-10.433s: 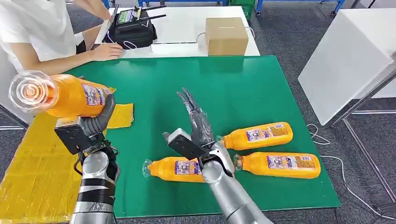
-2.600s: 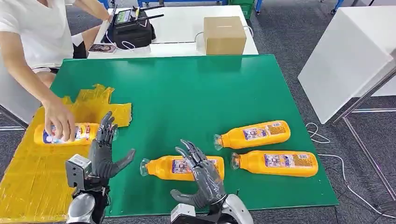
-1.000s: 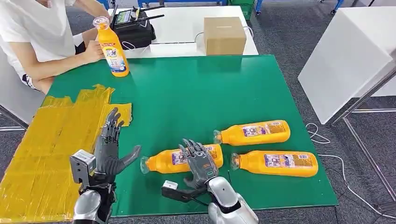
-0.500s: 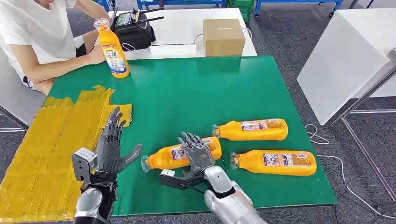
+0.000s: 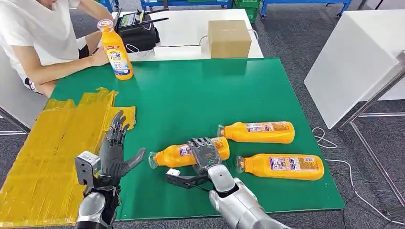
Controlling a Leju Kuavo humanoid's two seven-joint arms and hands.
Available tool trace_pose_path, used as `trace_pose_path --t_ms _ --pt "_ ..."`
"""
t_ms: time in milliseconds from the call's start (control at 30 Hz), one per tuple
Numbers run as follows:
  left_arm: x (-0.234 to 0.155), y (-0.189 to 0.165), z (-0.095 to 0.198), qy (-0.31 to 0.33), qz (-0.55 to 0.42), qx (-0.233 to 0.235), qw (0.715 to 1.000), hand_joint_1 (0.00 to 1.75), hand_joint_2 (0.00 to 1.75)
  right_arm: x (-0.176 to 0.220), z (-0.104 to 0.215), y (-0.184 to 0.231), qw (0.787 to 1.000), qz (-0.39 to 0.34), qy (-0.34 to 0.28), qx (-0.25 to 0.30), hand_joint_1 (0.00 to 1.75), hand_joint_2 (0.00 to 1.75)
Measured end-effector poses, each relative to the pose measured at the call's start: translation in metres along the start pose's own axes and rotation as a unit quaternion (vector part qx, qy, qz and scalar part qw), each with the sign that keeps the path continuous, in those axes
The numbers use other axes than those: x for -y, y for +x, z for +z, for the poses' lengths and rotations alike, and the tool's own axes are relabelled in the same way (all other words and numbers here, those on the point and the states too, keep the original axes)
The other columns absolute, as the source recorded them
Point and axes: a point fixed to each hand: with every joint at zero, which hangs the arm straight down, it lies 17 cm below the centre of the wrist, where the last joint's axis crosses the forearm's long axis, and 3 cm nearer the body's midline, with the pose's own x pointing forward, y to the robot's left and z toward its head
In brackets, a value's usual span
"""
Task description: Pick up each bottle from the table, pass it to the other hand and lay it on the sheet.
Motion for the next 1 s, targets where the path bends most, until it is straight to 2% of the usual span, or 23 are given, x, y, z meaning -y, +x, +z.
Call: trace_pose_path --t_ms 167,400,467,667,1000 --pt "-0.001 -0.001 0.000 0.000 0.001 -0.001 1.000 0.00 1.75 0.004 -0.001 0.002 1.000 -0.006 -0.008 0.009 1.75 1.75" --pt "-0.002 -0.001 0.000 0.002 0.000 -0.002 1.000 0.00 1.75 0.027 0.008 0.015 0.989 -0.118 -0.081 0.038 1.75 1.75" --pt "-0.002 -0.002 0.001 0.002 0.001 -0.002 1.000 0.00 1.75 0.039 0.016 0.017 0.981 -0.154 -0.112 0.045 1.75 1.75" --pt "-0.001 -0.002 0.002 0.002 0.002 -0.004 1.000 0.00 1.75 0.098 0.041 0.013 0.933 -0.281 -0.212 0.072 1.75 1.75" --pt "-0.001 -0.002 0.002 0.002 0.001 -0.003 1.000 0.00 1.75 0.133 0.057 -0.004 0.911 -0.308 -0.268 0.064 1.75 1.75"
